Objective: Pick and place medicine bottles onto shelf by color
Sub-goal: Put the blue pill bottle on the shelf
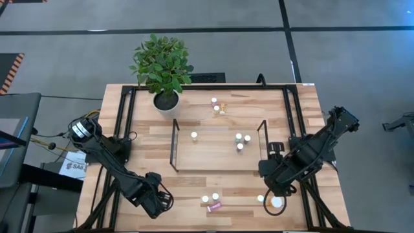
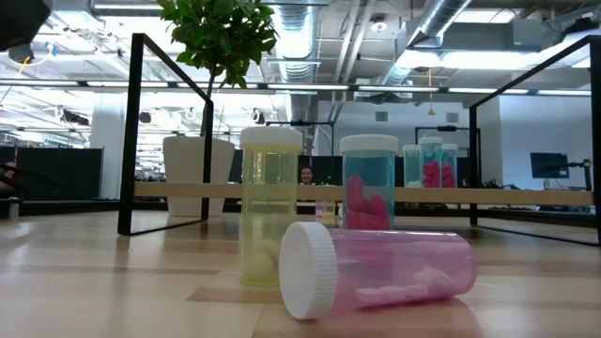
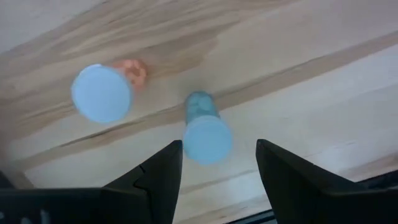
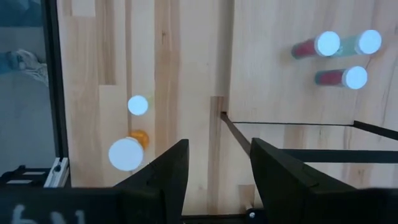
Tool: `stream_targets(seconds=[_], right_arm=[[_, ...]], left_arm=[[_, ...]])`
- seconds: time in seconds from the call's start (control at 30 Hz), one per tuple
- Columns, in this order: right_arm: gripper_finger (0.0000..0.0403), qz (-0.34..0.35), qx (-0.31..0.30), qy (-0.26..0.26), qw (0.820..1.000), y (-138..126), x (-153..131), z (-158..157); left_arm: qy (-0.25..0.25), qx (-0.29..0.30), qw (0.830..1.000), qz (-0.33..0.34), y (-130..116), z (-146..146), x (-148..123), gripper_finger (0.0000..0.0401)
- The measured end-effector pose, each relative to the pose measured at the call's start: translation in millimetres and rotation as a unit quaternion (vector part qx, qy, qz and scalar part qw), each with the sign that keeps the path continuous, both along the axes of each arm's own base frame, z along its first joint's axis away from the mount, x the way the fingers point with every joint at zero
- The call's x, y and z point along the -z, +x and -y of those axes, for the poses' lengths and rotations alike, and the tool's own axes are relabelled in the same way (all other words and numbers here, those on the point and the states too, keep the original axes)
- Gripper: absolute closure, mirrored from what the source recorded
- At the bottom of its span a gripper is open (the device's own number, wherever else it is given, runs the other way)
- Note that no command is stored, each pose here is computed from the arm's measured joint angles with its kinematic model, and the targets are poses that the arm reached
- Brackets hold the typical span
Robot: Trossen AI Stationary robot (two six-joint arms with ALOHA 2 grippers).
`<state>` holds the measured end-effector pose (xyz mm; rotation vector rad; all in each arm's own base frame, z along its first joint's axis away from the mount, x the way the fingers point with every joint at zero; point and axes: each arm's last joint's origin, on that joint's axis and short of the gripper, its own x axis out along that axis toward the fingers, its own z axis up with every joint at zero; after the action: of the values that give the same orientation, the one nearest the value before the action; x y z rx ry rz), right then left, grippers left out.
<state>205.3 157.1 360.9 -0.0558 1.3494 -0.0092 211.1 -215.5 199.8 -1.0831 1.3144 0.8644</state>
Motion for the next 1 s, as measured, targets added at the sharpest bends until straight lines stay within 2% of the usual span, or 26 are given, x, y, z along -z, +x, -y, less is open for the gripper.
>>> stream_targets(seconds=[0.3,0.67,1.0], right_arm=[[0.0215,0.000,0.000,0.000,1.000,0,0,0],[0.0216,-0.002,-0.005,0.002,1.000,0,0,0],[0.0217,-0.004,-0.001,0.001,1.000,1,0,1]], left_arm=[[0.009,-0.019,1.000,-0.007,-2,-5,10,0.0209],[0.010,-0.008,1.000,-0.007,3,-11,10,0.0212],[0.000,-0.012,1.000,-0.016,3,-10,10,0.0272]])
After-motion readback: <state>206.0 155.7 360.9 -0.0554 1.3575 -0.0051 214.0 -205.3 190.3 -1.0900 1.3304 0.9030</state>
